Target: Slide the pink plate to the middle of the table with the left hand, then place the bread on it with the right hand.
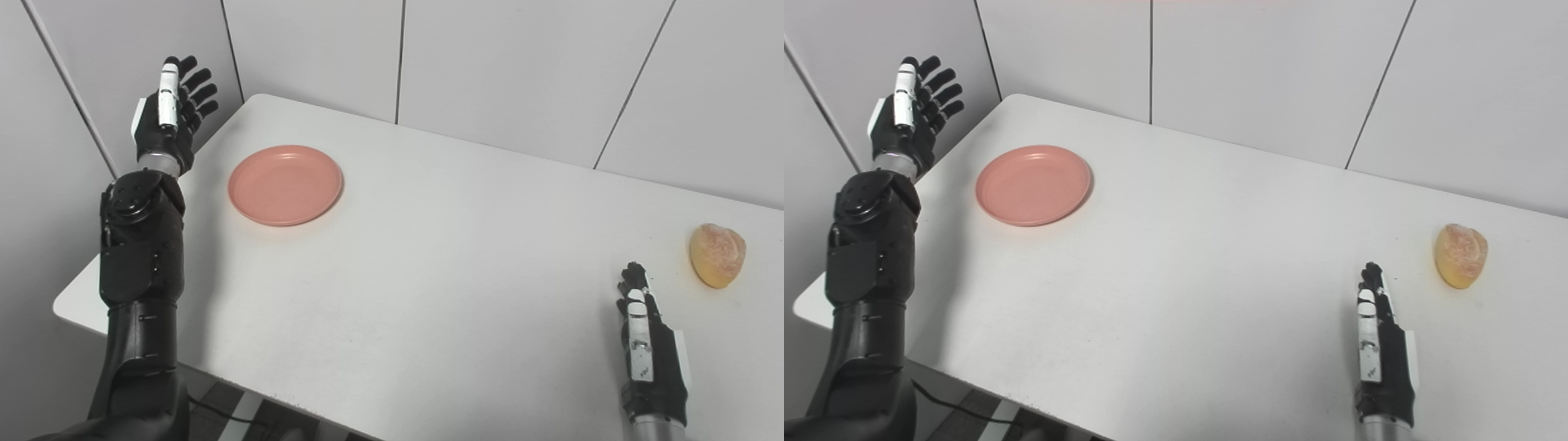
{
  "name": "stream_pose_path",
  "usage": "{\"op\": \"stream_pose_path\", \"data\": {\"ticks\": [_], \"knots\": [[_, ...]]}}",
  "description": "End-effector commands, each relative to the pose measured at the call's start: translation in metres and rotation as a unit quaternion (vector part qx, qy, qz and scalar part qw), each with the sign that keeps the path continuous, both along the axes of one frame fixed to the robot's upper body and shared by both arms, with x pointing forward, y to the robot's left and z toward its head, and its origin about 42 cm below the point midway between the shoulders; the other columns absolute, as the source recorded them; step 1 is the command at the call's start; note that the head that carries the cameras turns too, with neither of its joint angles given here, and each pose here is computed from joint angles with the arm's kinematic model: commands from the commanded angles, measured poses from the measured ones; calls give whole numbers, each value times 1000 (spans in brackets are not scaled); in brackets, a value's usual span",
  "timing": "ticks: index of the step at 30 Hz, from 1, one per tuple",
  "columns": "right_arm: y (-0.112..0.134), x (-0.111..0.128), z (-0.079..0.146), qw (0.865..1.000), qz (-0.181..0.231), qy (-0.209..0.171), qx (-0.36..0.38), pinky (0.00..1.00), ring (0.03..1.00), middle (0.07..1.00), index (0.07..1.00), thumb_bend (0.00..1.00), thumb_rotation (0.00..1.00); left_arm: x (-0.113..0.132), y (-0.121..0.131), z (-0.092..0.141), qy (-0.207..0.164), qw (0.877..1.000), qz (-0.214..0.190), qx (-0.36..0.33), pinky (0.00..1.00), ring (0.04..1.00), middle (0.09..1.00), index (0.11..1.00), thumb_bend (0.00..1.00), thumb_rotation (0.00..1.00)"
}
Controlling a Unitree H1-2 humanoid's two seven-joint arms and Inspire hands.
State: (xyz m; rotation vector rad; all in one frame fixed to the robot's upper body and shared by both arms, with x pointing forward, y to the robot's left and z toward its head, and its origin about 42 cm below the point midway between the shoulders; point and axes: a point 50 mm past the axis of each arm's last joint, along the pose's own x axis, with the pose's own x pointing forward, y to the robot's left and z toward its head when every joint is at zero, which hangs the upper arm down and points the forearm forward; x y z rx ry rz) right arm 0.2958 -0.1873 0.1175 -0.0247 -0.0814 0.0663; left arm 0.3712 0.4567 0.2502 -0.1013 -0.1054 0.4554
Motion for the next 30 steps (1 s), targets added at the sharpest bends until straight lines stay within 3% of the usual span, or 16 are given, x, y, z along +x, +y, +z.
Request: {"op": "stream_pose_path", "data": {"ticks": [1,17,30], "knots": [[0,5,14,999,0,-39,5,993,970,952,939,116,1000,3,5,22,-39,999,6,27,839,856,857,850,361,1000],[-2,6,13,999,-1,-41,7,989,967,950,937,128,1000,10,-4,-8,-6,1000,-3,10,847,855,860,853,360,982],[-6,6,13,999,2,-45,-1,989,966,946,934,124,1000,8,11,-39,26,1000,3,-3,862,860,868,851,355,985]]}}
